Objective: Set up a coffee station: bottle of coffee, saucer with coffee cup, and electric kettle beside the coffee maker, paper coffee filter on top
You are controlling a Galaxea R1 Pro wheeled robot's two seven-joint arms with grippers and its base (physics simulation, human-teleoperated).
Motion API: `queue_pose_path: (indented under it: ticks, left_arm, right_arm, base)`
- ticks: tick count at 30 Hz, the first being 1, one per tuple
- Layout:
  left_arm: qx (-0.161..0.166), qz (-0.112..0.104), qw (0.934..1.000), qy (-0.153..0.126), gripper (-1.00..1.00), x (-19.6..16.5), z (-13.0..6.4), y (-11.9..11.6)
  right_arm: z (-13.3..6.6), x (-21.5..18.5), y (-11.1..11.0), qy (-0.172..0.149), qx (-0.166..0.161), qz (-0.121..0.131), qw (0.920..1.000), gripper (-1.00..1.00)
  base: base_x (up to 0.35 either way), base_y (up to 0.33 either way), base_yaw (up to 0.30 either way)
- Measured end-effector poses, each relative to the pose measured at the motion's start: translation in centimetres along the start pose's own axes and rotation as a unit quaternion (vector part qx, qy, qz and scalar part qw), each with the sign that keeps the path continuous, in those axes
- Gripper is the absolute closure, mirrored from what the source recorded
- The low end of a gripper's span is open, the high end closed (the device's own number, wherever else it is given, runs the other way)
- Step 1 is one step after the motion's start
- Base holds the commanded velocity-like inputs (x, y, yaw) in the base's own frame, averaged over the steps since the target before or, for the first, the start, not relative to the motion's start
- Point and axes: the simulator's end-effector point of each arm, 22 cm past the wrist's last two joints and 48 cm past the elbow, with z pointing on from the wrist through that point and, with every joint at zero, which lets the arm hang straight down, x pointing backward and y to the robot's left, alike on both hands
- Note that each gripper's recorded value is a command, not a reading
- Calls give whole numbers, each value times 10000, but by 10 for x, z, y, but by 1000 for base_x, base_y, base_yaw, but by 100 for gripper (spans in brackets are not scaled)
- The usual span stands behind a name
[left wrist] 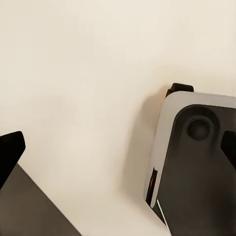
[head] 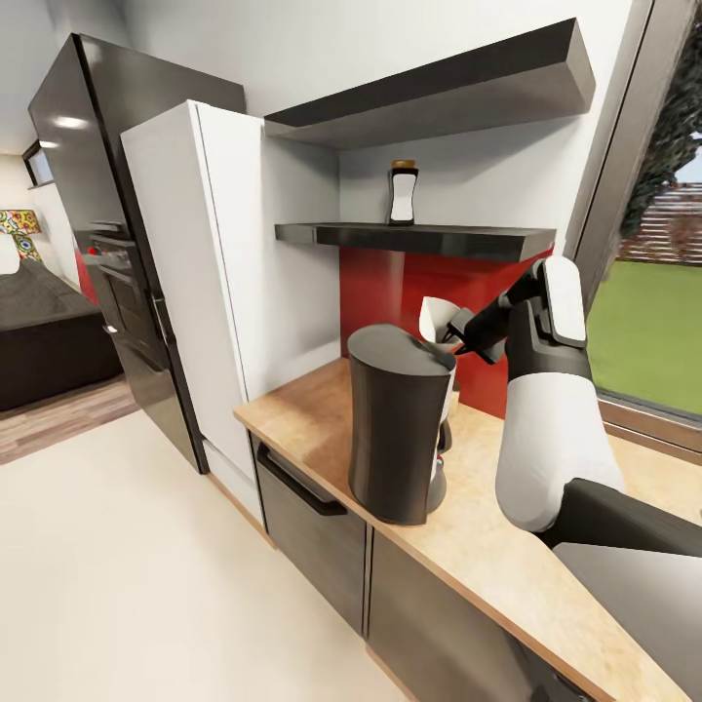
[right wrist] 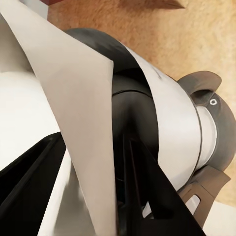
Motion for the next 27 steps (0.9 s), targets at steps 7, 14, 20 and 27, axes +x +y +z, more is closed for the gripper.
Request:
queue_pose_path:
  ticks: [7,14,20,27]
  left_arm:
    - [-1,-3,10000,4,-100,0,0,0]
    - [-1,-6,10000,4,-100,0,0,0]
    - [-1,-6,10000,4,-100,0,0,0]
    - [7,2,10000,4,-100,0,0,-1]
  right_arm:
    - [1,0,-2,8,17,13,10000,100]
    - [7,0,-14,93,27,179,9998,-100]
    - [7,0,-14,89,21,185,9998,-100]
    - [6,-1,-14,82,7,195,9998,-100]
  base:
    - [0,0,0]
    - [0,0,0]
    - [0,0,0]
    - [0,0,0]
